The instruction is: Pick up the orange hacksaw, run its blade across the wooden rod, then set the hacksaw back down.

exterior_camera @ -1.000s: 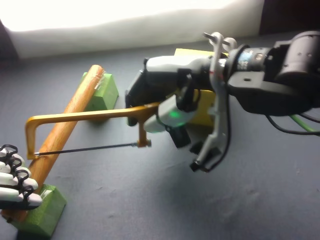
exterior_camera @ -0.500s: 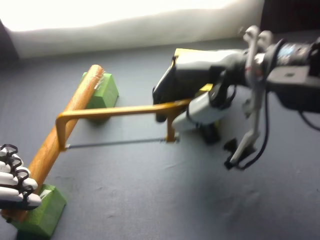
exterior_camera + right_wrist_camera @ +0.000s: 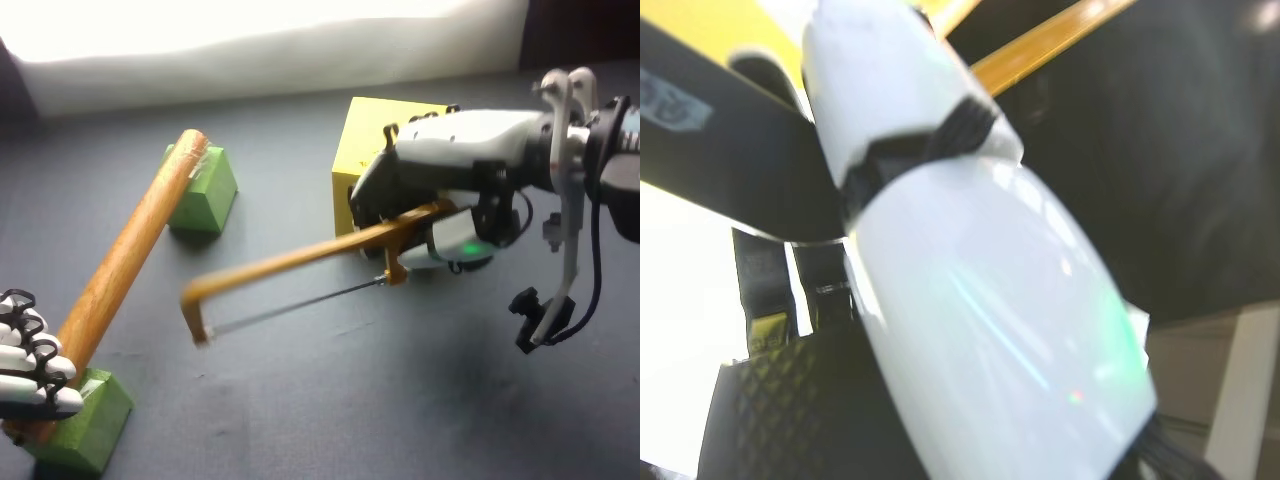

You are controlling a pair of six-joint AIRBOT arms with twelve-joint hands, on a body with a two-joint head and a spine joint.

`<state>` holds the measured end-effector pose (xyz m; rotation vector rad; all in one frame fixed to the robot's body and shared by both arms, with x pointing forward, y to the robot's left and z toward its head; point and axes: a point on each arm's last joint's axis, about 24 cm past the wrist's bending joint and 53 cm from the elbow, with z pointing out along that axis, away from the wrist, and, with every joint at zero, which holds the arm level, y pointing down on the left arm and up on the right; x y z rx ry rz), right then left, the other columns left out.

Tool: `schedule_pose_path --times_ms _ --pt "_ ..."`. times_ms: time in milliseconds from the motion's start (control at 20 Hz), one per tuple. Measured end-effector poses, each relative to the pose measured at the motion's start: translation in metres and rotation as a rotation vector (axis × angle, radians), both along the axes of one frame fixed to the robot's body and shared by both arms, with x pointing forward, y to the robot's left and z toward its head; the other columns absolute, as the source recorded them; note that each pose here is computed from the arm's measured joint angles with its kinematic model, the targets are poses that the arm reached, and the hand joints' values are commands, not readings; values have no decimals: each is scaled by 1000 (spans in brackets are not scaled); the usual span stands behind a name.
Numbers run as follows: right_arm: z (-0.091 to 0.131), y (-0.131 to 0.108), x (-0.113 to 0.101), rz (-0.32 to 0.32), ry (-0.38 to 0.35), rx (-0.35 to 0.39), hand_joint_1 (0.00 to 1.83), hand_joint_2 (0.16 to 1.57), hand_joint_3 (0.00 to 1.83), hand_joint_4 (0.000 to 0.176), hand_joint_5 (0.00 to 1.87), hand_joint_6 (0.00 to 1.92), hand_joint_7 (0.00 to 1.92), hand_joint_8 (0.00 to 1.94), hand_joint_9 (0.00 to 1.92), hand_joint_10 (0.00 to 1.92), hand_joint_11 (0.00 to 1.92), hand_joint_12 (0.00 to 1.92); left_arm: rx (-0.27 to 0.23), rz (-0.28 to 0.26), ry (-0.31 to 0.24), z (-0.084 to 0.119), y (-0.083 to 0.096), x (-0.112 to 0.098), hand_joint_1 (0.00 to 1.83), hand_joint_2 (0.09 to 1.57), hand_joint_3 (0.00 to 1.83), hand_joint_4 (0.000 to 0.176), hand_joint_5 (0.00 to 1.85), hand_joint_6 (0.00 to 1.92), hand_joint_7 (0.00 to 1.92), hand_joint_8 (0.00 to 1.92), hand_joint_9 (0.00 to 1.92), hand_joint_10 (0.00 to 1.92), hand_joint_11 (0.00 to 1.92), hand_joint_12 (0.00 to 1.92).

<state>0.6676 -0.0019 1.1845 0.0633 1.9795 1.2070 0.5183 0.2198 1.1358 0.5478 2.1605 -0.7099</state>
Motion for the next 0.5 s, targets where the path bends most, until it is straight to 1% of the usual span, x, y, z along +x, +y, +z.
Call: schedule_pose_path --times_ms 50,100,150,200,250,350,450,500 --pt "-2 1 -1 13 -29 -13 1206 1190 0 0 865 1020 836 1401 729 1275 594 1641 -26 18 3 3 -2 3 216 1188 0 11 262 1 225 1 204 1 0 412" --pt "-2 1 -2 21 -51 -29 1203 1197 2 0 845 1048 829 1415 739 1271 613 1618 -45 30 3 5 -3 5 236 1185 0 5 271 3 236 3 213 4 0 424" --pt "-4 1 -3 30 -71 -39 1199 1203 1 0 841 1059 812 1437 721 1282 597 1629 -62 36 -4 7 -6 9 230 1186 0 7 269 1 238 3 217 5 0 428" --pt "-5 1 -4 32 -74 -39 1318 1194 0 0 843 1009 806 1361 758 1472 606 1623 -70 33 -14 10 -7 12 220 1186 1 7 263 0 236 1 213 2 0 419" --pt "-7 1 -5 35 -75 -35 1342 1192 0 0 851 989 800 1352 764 1514 608 1621 -73 25 -23 11 -7 13 217 1187 1 4 266 2 239 2 212 1 0 417" --pt "-10 0 -7 38 -70 -8 1350 1185 0 0 862 973 814 1324 779 1499 617 1605 -91 7 -39 17 -8 15 212 1188 0 8 264 0 233 0 209 0 0 422" --pt "-14 -1 -10 38 -50 15 1346 1189 1 0 850 998 808 1323 770 1512 592 1638 -125 -1 -47 22 -12 17 230 1184 0 9 257 1 232 3 203 1 0 413" --pt "-23 -1 -16 39 -15 15 1345 1188 1 0 844 1009 812 1311 774 1510 593 1639 -160 -10 -52 29 -17 17 226 1185 0 7 260 1 239 4 213 4 0 430"
